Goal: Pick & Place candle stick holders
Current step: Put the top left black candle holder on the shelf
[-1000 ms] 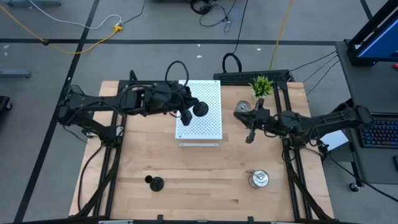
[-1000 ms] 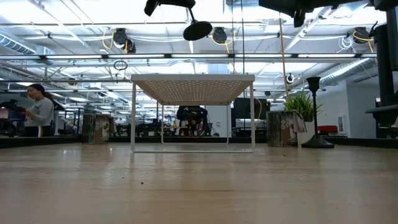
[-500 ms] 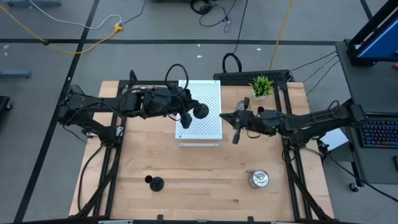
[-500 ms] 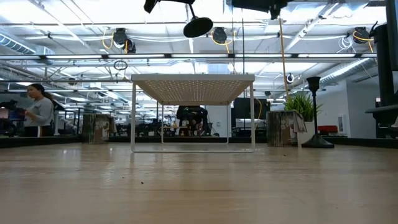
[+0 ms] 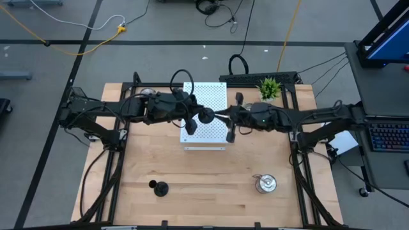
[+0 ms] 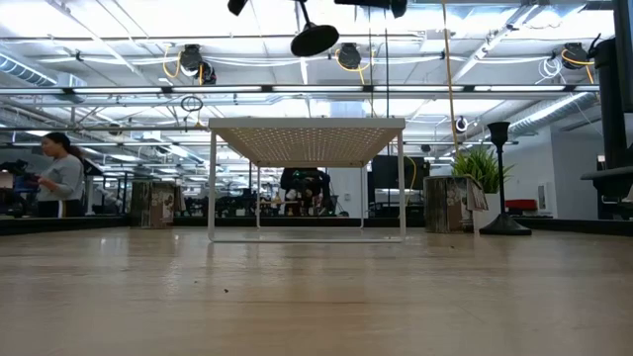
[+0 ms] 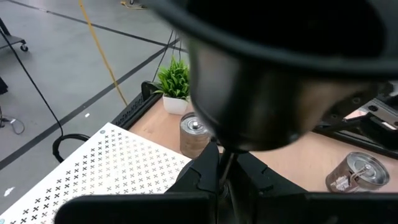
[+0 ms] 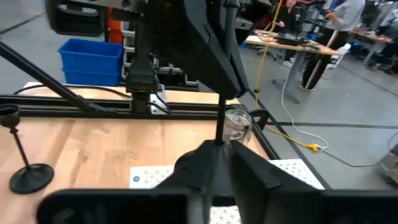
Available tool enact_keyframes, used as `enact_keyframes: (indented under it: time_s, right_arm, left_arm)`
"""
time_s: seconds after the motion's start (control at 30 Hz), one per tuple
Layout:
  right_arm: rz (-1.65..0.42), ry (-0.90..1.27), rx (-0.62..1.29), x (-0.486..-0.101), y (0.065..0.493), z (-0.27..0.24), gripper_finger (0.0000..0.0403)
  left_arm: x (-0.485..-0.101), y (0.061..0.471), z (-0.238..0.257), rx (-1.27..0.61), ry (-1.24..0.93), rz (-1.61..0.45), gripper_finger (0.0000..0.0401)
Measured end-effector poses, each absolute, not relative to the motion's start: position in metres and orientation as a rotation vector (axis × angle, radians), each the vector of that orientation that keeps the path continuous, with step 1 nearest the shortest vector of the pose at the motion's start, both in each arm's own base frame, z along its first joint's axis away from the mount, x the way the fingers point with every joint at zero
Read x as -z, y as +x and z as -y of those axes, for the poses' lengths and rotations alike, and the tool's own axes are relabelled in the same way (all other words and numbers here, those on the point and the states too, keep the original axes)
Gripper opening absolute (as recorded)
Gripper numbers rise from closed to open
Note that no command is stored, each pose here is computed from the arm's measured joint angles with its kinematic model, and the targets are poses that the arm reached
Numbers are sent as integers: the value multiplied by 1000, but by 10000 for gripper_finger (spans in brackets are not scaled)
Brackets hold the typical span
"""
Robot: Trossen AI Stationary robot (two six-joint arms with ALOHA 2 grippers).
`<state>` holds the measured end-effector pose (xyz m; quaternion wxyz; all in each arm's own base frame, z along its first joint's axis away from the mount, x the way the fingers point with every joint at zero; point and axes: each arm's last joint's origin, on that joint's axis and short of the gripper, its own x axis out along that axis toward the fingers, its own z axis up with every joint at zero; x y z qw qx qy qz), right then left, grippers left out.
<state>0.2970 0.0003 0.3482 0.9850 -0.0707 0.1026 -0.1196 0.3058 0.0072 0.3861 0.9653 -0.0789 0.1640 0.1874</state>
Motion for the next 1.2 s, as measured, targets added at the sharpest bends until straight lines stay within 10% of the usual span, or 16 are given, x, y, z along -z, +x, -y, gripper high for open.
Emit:
enact_keyframes:
  time_s: [0.47, 1.2]
  right_arm:
    - [-238, -52, 222, -335, 310, 13, 204]
    - [-263, -4, 226, -333, 309, 18, 130]
  left_arm:
    - [-379, 318, -6, -346, -165, -328, 14]
    - [-374, 335, -4, -298, -198, -278, 14]
